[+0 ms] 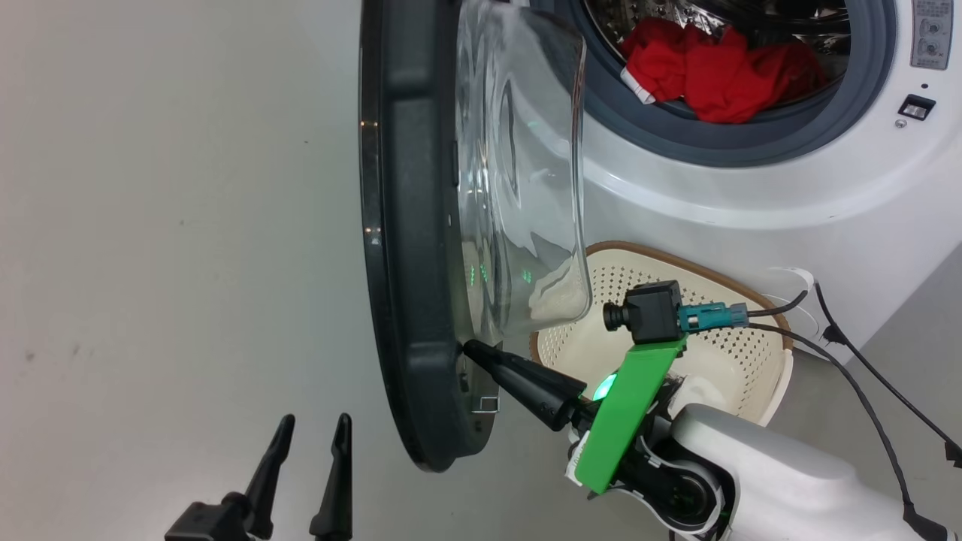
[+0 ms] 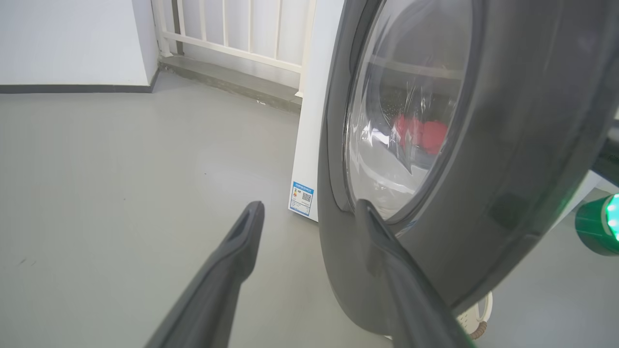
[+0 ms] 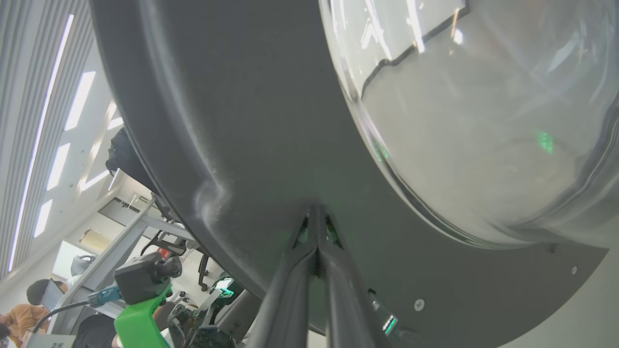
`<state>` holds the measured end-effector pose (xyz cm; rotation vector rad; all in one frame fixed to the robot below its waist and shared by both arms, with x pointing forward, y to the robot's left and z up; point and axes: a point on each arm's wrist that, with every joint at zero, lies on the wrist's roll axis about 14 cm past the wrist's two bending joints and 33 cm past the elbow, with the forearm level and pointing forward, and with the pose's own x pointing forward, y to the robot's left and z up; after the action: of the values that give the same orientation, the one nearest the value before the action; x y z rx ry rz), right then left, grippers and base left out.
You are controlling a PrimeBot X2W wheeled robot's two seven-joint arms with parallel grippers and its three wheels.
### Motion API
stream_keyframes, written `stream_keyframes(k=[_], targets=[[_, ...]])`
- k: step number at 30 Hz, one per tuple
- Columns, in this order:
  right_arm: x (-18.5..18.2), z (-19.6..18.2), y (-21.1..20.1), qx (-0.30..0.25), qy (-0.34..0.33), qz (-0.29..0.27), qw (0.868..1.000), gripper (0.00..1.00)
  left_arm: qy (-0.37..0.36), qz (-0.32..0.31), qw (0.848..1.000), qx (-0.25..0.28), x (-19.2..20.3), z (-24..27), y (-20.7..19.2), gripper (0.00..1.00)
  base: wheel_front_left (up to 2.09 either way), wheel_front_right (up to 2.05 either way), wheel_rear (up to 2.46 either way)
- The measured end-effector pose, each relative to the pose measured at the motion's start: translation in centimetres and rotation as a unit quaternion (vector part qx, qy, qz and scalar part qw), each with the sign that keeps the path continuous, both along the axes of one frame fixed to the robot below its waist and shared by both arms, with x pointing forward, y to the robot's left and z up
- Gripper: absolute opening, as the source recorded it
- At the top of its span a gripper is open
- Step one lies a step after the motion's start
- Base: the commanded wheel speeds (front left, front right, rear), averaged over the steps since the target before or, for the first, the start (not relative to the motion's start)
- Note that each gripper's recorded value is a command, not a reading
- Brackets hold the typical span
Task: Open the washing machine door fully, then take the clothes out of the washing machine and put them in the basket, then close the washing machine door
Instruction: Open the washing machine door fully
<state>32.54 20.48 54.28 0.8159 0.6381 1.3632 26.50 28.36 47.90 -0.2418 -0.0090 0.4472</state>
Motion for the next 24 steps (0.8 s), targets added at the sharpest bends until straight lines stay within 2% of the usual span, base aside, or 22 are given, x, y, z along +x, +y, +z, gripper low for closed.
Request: stream_keyframes(k=[8,9,10,11,13,14,15,16,17,24], targets=[[0.0,-0.1,-0.1,0.0,-0.005,-0.01,1.0,0.0,-0.001,0.0,1.0,-0.002,-0.2,-0.1,-0.1,1.0,0.0,0.0,0.0],[0.2,-0.2,-0.3,-0.002,-0.006,-0.014,1.0,0.11,-0.001,-0.001,1.0,-0.002,-0.2,0.0,-0.1,1.0,0.0,0.0,0.0],[0.4,-0.3,-0.4,-0.004,-0.008,-0.019,1.0,0.31,-0.001,-0.002,1.0,-0.002,-0.2,-0.1,-0.2,1.0,0.0,0.0,0.0],[0.6,-0.5,-0.6,-0.007,-0.01,-0.024,1.0,0.4,0.0,-0.003,1.0,-0.002,-0.2,-0.1,-0.2,1.0,0.0,0.0,0.0],[1.0,-0.9,-1.1,-0.012,-0.008,-0.035,0.999,0.49,0.0,-0.004,1.0,-0.003,-0.2,-0.2,-0.2,1.0,0.0,0.0,0.0],[1.2,-1.2,-1.4,-0.016,-0.008,-0.041,0.999,0.73,0.0,-0.008,1.0,-0.003,-0.2,-0.2,-0.3,1.0,0.0,0.0,0.0],[1.5,-1.5,-1.7,-0.02,-0.008,-0.048,0.999,0.73,-0.001,-0.009,1.0,-0.004,-0.2,-0.3,-0.4,1.0,0.0,0.0,0.0],[1.7,-1.9,-2.1,-0.024,-0.008,-0.056,0.998,0.95,-0.001,-0.011,1.0,-0.004,-0.2,-0.3,-0.4,1.0,0.0,0.0,0.0],[1.9,-2.4,-2.5,-0.03,-0.007,-0.063,0.998,1.0,-0.001,-0.013,1.0,-0.002,-0.2,-0.3,-0.4,1.0,0.0,0.0,0.0],[2.8,-6.0,-5.9,-0.079,0.0,-0.111,0.991,1.0,-0.003,-0.021,1.0,-0.003,-0.3,-0.4,-0.6,1.0,0.0,0.0,0.0]])
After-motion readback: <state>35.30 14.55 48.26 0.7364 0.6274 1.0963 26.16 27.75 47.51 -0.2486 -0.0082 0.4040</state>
